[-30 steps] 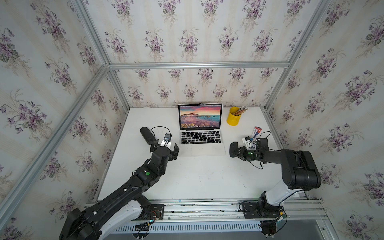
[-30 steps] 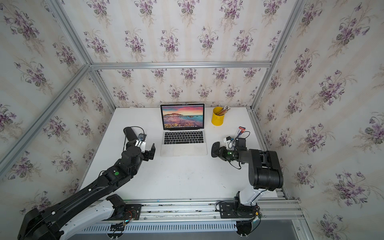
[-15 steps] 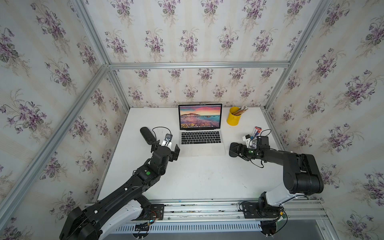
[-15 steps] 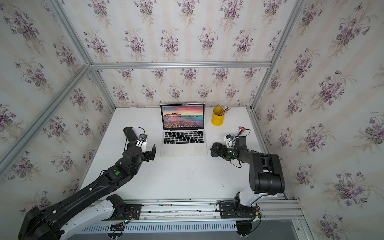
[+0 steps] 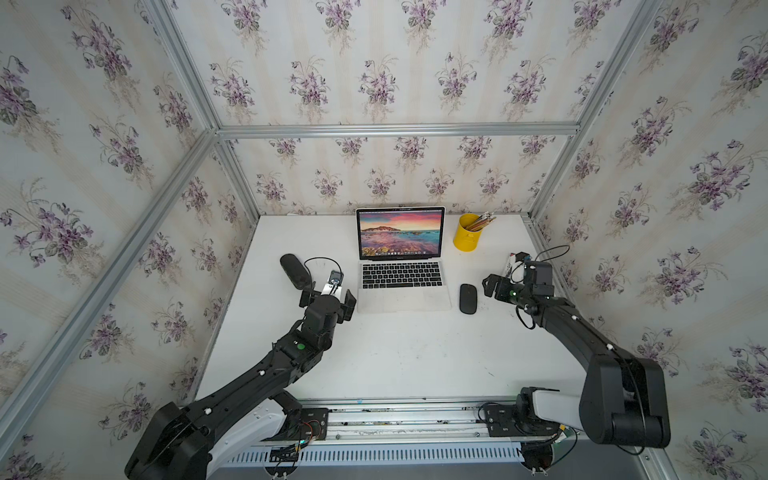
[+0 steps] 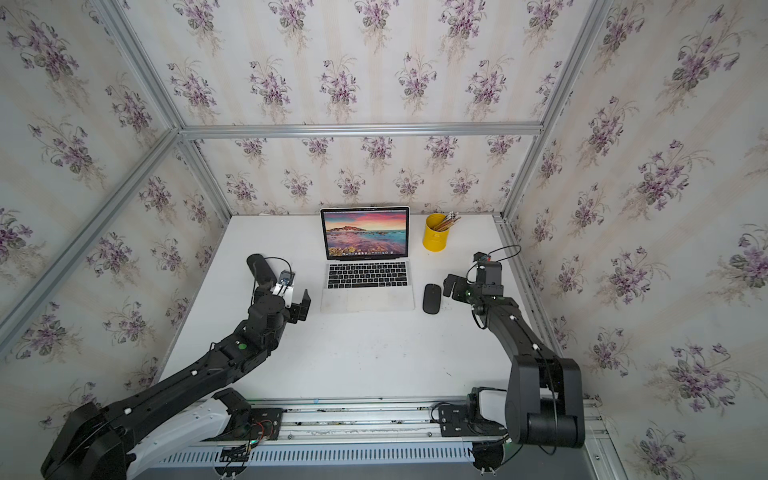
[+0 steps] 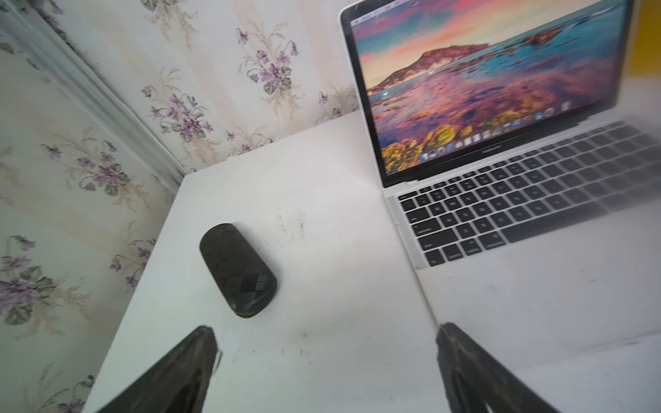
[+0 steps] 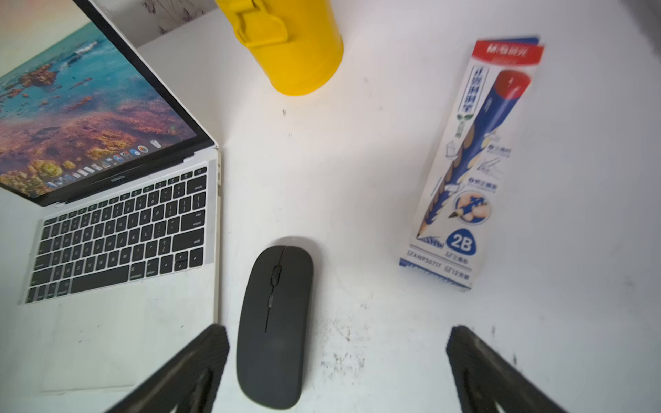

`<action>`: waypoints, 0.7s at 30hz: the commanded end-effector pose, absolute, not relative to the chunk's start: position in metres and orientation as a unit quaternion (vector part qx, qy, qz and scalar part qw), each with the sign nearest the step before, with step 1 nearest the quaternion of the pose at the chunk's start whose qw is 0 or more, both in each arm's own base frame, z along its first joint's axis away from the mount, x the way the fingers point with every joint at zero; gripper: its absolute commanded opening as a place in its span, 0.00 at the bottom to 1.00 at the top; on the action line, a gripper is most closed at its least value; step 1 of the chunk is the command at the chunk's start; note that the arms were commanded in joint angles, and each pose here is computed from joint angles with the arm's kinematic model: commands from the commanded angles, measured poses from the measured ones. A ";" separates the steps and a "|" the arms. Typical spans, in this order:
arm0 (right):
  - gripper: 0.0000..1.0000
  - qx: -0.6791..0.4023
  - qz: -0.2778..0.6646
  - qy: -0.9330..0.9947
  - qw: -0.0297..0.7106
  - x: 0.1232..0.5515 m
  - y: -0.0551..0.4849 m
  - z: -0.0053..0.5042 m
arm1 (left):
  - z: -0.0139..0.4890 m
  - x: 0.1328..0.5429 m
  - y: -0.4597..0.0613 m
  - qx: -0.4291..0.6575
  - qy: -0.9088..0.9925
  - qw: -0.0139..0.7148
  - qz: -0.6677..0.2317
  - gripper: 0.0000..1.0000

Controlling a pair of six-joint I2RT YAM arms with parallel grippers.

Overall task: Remove the wireless mouse receiver from the laptop
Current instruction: Reset both arms

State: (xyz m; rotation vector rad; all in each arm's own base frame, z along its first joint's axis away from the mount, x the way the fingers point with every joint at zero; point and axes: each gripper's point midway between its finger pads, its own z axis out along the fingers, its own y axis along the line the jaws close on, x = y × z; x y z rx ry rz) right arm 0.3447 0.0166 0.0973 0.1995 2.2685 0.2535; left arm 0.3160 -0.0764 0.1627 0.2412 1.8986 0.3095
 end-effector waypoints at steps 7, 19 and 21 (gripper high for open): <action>1.00 0.068 0.016 0.722 0.689 0.336 -0.012 0.156 | 0.162 0.352 -0.013 -0.002 0.758 0.623 0.194 0.99; 1.00 0.046 0.017 0.748 0.662 0.370 -0.003 0.125 | 0.127 0.372 -0.003 0.024 0.749 0.632 0.197 0.99; 1.00 0.050 0.012 0.731 0.680 0.369 -0.005 0.132 | 0.120 0.374 -0.007 0.042 0.762 0.627 0.156 0.99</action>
